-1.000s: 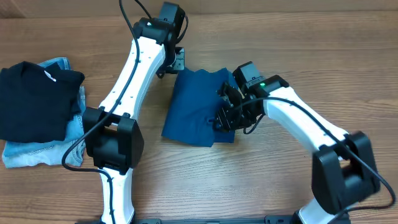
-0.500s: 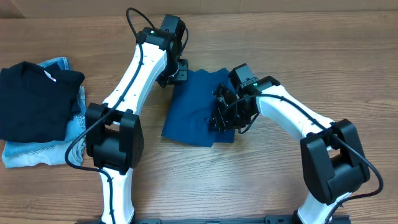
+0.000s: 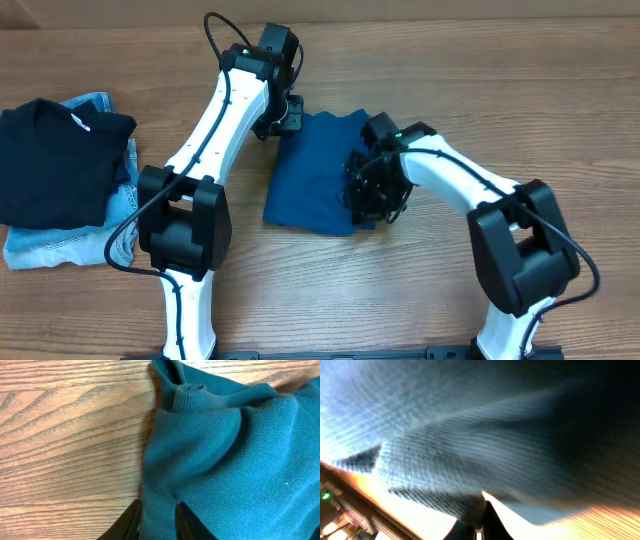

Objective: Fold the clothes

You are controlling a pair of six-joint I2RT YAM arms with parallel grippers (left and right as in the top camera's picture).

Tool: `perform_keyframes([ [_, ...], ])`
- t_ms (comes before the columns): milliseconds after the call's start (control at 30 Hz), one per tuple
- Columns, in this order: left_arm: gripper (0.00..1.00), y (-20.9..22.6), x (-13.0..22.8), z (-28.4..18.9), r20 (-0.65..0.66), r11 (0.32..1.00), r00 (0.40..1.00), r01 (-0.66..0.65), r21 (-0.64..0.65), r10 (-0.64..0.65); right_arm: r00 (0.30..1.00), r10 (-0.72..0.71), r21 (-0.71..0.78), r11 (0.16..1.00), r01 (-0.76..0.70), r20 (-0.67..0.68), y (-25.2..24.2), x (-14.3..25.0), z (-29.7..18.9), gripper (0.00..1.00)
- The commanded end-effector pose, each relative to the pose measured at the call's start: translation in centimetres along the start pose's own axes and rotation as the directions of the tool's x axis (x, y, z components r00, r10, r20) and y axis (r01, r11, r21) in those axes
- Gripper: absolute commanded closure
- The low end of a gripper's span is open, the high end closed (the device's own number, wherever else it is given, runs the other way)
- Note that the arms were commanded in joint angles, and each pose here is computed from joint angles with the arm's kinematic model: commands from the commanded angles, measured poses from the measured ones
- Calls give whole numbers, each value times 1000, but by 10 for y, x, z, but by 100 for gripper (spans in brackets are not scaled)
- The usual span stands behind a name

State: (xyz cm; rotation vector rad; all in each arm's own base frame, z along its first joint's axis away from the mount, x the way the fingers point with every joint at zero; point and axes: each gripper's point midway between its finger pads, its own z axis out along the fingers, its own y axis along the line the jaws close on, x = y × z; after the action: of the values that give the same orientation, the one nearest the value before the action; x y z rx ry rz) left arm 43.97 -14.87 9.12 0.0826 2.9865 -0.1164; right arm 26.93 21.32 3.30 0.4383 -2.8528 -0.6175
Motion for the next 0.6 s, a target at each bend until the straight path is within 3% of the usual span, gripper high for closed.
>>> perform_keyframes([
  [0,74,-5,2,5,-11,1000,1000,-22,12,22,971,-76,180,983,35,225,-6,-33,-70,96],
  [233,74,-5,2,5,-12,1000,1000,-22,12,22,941,-114,316,949,7,320,-26,-55,-85,96],
  [533,71,-4,3,5,-15,1000,999,-28,11,28,979,-56,359,933,-18,195,-57,-17,-44,92],
  [567,71,-4,3,5,-16,1000,999,-28,11,28,982,-50,361,932,-19,182,-58,-13,-42,84],
])
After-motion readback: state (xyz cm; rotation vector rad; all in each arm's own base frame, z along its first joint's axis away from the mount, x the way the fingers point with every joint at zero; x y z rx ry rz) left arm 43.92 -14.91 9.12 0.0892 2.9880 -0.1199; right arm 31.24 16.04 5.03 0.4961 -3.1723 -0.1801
